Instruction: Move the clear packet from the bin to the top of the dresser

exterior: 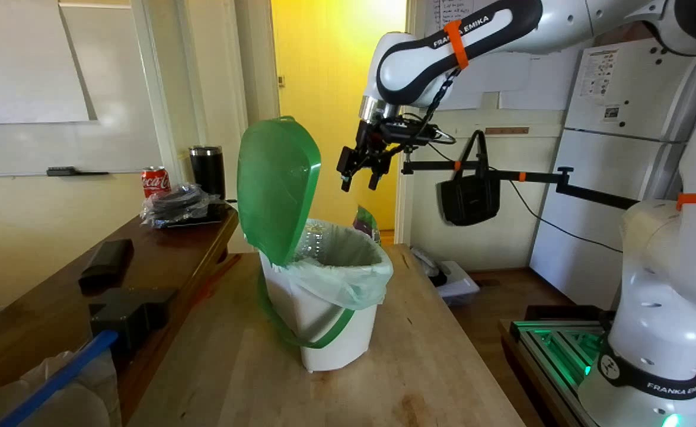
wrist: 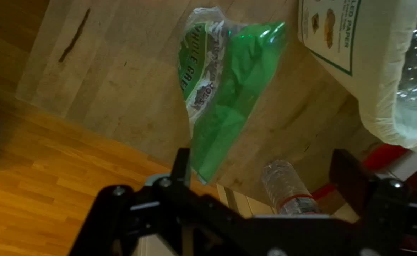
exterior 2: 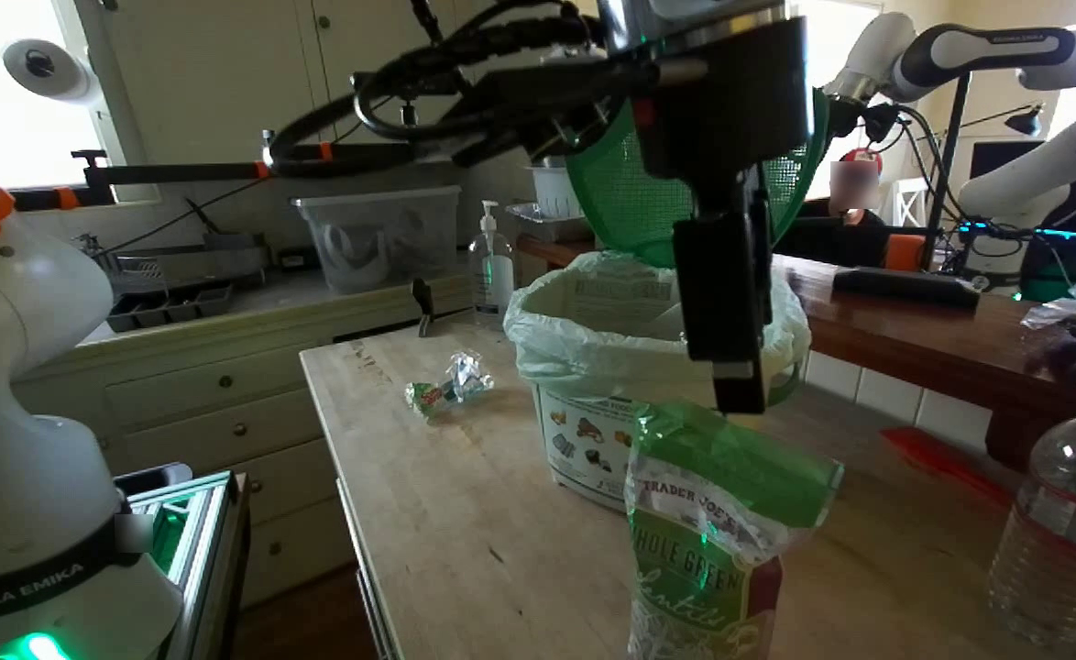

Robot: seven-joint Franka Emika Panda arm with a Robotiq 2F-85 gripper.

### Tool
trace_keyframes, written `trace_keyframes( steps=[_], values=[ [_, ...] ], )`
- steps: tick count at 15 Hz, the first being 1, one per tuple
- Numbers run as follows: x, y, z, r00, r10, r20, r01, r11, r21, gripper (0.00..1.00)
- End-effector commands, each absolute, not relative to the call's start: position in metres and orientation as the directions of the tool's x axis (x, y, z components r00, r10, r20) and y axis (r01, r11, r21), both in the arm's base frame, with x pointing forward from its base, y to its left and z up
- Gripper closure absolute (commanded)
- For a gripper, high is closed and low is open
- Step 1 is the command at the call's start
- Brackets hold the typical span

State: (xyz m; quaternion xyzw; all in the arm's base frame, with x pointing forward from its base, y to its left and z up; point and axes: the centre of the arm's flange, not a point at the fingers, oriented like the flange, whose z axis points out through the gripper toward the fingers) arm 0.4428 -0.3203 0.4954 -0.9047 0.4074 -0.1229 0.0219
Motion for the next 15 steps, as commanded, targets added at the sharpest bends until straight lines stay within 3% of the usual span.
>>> trace_keyframes(
  steps=[1,7,15],
  values=[
    [0.420,-0.309,0.524,0.699,-0.692,0.183,-0.675,-0.722,-0.152,0.00],
    [0.391,-0.283,0.549,0.850,-0.521,0.080,-0.510,-0.852,-0.120,0.00],
    [0.388,-0.264,0.558,0.904,-0.425,0.055,-0.420,-0.904,-0.080,0.00]
  ],
)
